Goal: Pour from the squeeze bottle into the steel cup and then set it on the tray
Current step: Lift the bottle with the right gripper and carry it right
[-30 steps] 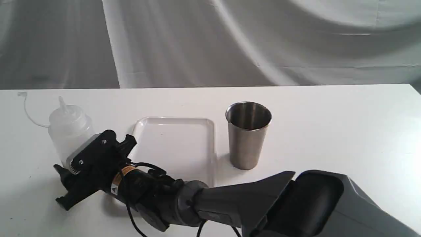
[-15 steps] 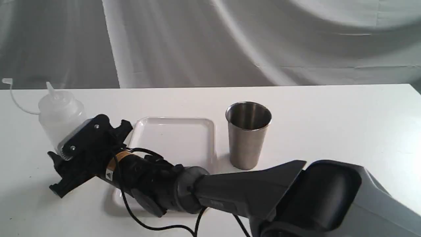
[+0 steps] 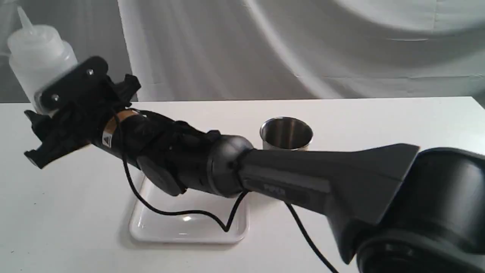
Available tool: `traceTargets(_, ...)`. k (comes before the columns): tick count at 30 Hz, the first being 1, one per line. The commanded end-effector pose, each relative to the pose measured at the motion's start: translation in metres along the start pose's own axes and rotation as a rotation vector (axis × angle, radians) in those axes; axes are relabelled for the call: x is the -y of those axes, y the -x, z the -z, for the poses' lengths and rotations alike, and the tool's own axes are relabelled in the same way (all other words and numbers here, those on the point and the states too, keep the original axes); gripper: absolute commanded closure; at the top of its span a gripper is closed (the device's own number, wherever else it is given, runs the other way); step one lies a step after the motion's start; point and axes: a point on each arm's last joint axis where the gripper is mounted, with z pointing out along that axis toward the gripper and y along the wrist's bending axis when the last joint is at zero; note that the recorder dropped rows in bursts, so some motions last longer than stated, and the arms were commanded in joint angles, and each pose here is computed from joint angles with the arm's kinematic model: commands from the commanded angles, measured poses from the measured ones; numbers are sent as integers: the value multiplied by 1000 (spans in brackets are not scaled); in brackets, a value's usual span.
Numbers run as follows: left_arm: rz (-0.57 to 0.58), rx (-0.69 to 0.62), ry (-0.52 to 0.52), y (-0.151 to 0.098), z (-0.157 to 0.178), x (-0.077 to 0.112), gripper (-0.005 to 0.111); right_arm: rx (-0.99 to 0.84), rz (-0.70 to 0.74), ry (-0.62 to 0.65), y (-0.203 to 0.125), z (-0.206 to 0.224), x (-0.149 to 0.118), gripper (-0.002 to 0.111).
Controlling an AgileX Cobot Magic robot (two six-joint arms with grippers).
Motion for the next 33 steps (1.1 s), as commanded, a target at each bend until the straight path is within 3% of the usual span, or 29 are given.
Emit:
traceTargets(1,-10,6,-4,-1,0,0,98,70,-8,-13,47,11,8,108)
traceTargets(8,-10,6,-4,-1,0,0,98,58,-2,-39,109,36,24,108)
traceTargets(15,-10,6,-4,-1,0,0,98,-22,29,-83,146,64,48,108)
traceTargets(23,-12,6,-4,-1,0,0,98,-109,65,-147,169,93,76,108)
traceTargets(33,-12,6,-4,-1,0,0,98,21,103,-180,175,153,92,108)
